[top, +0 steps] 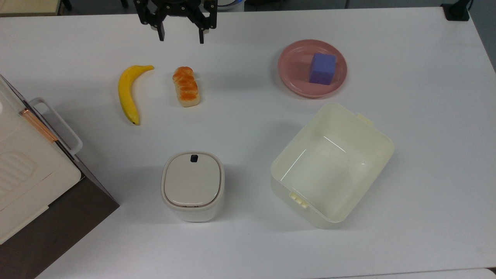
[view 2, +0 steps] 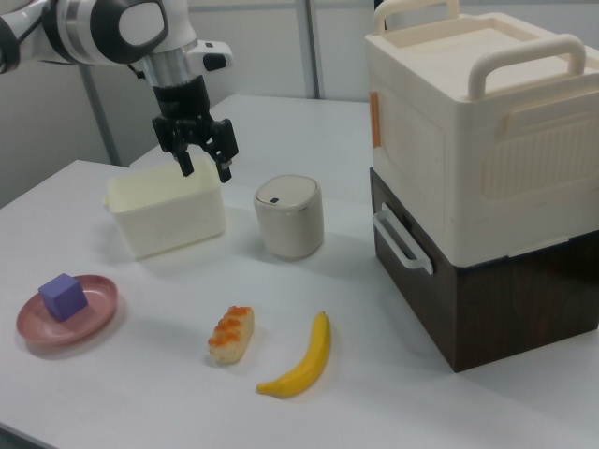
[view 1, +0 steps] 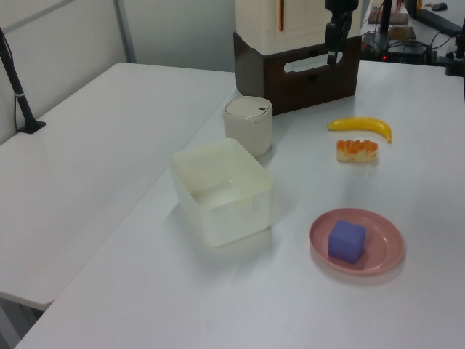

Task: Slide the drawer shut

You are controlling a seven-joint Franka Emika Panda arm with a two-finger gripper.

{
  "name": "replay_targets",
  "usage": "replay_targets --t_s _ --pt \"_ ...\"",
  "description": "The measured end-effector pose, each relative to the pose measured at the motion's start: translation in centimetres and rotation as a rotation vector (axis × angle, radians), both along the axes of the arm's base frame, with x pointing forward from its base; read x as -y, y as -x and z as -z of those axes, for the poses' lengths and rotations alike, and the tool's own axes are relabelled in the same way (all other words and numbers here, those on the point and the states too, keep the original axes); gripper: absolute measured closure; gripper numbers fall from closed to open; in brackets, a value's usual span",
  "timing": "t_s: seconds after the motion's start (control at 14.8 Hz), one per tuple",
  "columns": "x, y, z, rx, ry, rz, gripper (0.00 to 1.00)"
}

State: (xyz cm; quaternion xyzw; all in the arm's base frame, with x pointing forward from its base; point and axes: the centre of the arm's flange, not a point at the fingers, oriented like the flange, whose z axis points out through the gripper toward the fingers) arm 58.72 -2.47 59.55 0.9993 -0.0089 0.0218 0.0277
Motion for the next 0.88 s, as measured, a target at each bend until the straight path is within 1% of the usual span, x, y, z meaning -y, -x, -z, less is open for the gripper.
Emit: replay_targets --t_s 0.07,0.14,0.41,0.88 --pt "0.0 0.1 -0.1 0.001 0.0 -0.002 0.03" --pt "-0.1 0.1 -0.1 -0.001 0.001 -0.006 0.0" --pt "-1.3 0.2 -0.1 -0.009 0.013 -0.033 0.0" --pt "-1.9 0.4 0.0 -0.026 0.011 -0.042 0.0"
